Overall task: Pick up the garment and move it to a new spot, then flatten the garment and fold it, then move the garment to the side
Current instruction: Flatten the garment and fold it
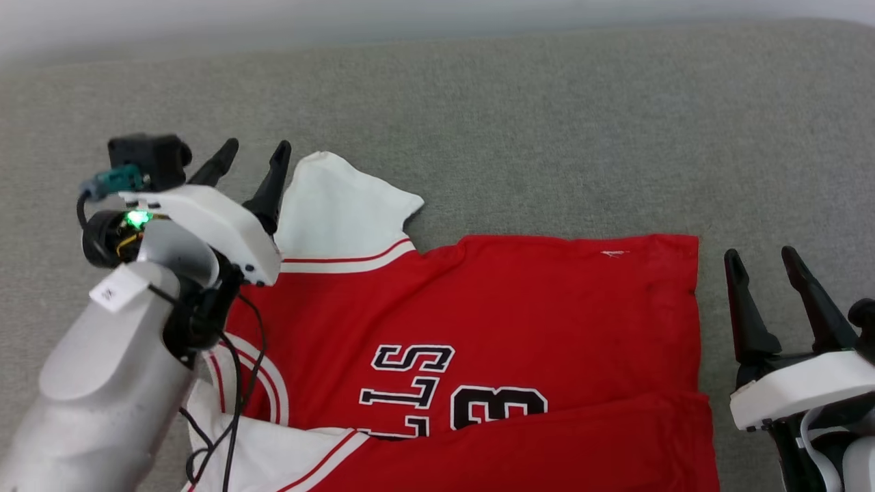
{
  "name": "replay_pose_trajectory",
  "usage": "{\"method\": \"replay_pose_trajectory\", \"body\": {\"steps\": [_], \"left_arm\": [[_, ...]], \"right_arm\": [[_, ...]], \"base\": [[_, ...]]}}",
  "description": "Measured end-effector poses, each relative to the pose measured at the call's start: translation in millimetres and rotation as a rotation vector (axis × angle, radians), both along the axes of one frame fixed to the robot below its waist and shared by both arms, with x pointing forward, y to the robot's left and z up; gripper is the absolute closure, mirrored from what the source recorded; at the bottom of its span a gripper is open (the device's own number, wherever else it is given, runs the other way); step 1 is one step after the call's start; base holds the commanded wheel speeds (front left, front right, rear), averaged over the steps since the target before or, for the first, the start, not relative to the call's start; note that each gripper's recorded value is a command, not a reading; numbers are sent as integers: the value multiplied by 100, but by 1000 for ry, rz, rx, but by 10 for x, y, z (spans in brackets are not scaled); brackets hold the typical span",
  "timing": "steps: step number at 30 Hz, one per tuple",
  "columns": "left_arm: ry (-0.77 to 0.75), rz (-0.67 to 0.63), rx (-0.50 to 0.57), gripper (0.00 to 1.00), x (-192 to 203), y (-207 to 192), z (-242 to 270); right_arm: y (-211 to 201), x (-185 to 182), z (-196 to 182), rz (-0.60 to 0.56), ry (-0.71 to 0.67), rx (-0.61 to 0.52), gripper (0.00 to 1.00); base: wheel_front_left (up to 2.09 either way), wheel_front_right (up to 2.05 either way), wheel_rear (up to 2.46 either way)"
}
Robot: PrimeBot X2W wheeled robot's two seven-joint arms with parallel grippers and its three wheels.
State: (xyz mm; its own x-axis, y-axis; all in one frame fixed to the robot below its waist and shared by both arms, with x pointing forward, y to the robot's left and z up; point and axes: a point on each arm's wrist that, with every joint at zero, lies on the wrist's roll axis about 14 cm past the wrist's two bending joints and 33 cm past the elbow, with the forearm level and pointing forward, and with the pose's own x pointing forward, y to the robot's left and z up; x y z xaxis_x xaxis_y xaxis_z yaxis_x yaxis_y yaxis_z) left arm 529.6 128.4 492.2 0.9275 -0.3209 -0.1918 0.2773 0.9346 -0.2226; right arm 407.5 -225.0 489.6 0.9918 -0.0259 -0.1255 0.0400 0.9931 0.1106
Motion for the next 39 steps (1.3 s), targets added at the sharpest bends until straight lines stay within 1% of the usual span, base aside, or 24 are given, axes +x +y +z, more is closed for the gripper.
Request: {"method": "replay_pose_trajectory", "body": {"steps": [1, 2, 4, 5, 6, 7, 9, 10, 13, 18, 22, 23, 24, 25, 29, 33, 35, 39], "left_arm": [[0, 0, 0, 0, 0, 0, 0], [69, -45, 11, 0, 130, -93, -123], [153, -72, 19, 0, 259, -140, -249], [153, -72, 19, 0, 259, -140, -249], [247, -102, 22, 0, 337, -196, -401], [297, -120, 23, 0, 364, -234, -481], [394, -150, 44, 0, 403, -277, -646], [394, -150, 44, 0, 403, -277, -646], [547, -167, 67, 0, 414, -279, -910], [730, -198, 155, 0, 401, -280, -1235], [829, -226, 235, 0, 377, -281, -1382], [853, -226, 236, 59, 373, -284, -1399], [869, -228, 229, 94, 364, -297, -1414], [873, -230, 227, 100, 362, -306, -1422], [854, -212, 225, 100, 376, -266, -1408], [781, -201, 213, 100, 379, -292, -1329], [734, -188, 204, 100, 376, -293, -1269], [615, -167, 172, 100, 384, -333, -1042]], "right_arm": [[0, 0, 0, 0, 0, 0, 0], [-31, 18, -95, -12, 24, 2, 0], [-67, 29, -171, -28, 40, 4, 0], [-67, 29, -171, -28, 40, 4, 0], [-99, 26, -232, -42, 55, 8, 0], [-119, 22, -264, -51, 61, 11, 0], [-163, 6, -338, -68, 79, 11, 0], [-163, 6, -338, -68, 79, 11, 0], [-231, -22, -428, -94, 100, 11, 0], [-300, -62, -562, -122, 133, 16, 0], [-359, -80, -608, -143, 140, 17, 0], [-382, -95, -625, -151, 146, 18, 0], [-395, -106, -642, -156, 151, 22, 0], [-402, -113, -655, -159, 155, 25, 0], [-395, -101, -683, -164, 165, 64, 0], [-371, -20, -641, -141, 173, 94, 0], [-390, 14, -632, -126, 195, 111, 0], [-425, 71, -674, -64, 309, 100, 0]], "base": [[0, 0, 0], [0, 0, 0], [0, 0, 0], [0, 0, 0], [0, 0, 0], [0, 0, 0], [0, 0, 0], [0, 0, 0], [0, 0, 0], [0, 0, 0], [0, 0, 0], [0, 0, 0], [0, 0, 0], [0, 0, 0], [0, 0, 0], [0, 0, 0], [0, 0, 0], [0, 0, 0]]}}
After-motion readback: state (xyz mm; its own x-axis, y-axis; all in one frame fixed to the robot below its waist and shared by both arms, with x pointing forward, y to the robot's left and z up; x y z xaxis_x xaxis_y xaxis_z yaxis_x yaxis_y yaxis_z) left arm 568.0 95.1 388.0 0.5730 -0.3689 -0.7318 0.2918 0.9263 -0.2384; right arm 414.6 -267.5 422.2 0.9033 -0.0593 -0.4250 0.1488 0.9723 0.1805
